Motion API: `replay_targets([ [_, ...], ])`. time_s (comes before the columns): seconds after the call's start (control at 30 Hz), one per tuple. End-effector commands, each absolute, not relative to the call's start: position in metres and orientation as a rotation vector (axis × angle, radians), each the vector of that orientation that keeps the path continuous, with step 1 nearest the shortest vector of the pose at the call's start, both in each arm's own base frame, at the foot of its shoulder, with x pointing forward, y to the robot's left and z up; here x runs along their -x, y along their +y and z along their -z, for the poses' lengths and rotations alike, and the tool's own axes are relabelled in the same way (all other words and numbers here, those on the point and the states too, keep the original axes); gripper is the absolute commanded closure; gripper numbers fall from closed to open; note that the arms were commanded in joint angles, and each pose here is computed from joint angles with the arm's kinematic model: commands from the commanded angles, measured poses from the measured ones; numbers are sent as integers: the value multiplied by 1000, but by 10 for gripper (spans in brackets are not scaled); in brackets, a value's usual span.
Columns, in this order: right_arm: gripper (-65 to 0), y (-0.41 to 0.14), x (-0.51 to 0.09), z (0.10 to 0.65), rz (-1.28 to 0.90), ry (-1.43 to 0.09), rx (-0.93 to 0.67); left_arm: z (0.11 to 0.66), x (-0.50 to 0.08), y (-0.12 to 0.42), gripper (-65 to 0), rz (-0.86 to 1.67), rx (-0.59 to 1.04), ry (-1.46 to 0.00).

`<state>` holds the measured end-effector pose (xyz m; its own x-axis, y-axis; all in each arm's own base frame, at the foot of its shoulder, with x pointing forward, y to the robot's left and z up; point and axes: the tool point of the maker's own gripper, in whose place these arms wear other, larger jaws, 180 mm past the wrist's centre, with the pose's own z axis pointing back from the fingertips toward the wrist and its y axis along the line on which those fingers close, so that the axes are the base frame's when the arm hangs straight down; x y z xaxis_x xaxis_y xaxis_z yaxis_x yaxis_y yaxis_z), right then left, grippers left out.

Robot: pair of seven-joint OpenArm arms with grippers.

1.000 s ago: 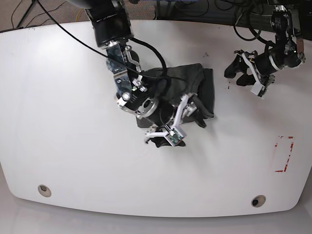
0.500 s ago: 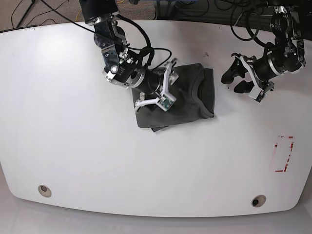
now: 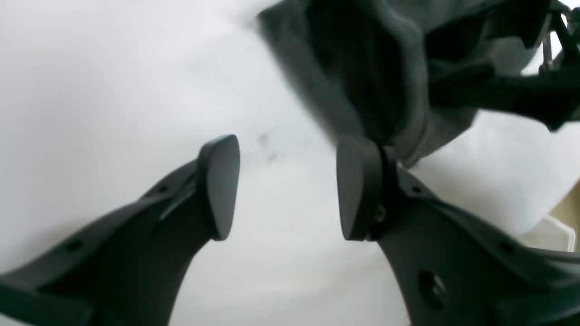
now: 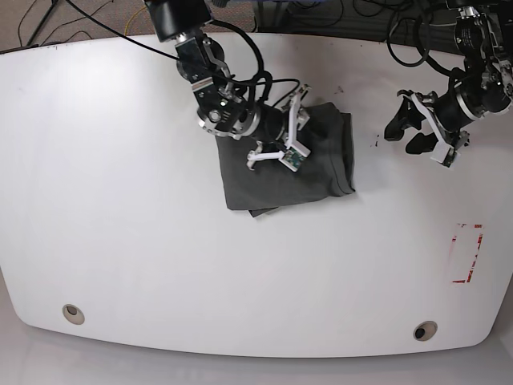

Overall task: Layout the t-shirt on the table in an organized manner, then fold the t-shirt properly
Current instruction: 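Move both grippers to opposite sides of the folded bundle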

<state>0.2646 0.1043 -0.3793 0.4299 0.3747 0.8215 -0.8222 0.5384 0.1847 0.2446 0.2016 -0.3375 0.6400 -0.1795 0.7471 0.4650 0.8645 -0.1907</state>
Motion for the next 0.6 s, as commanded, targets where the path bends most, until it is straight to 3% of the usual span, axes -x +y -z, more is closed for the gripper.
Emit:
replay_targets([
  [0.0, -236, 126, -282, 356, -806, -887, -690, 323, -252, 205, -319, 380, 385, -851],
  [0.27, -238, 161, -298, 334, -814, -934, -754, 321, -250, 213, -319, 363, 371, -857],
  [0.57, -235, 155, -330, 304, -821, -1024, -723, 322, -248, 208, -319, 373, 381, -852],
])
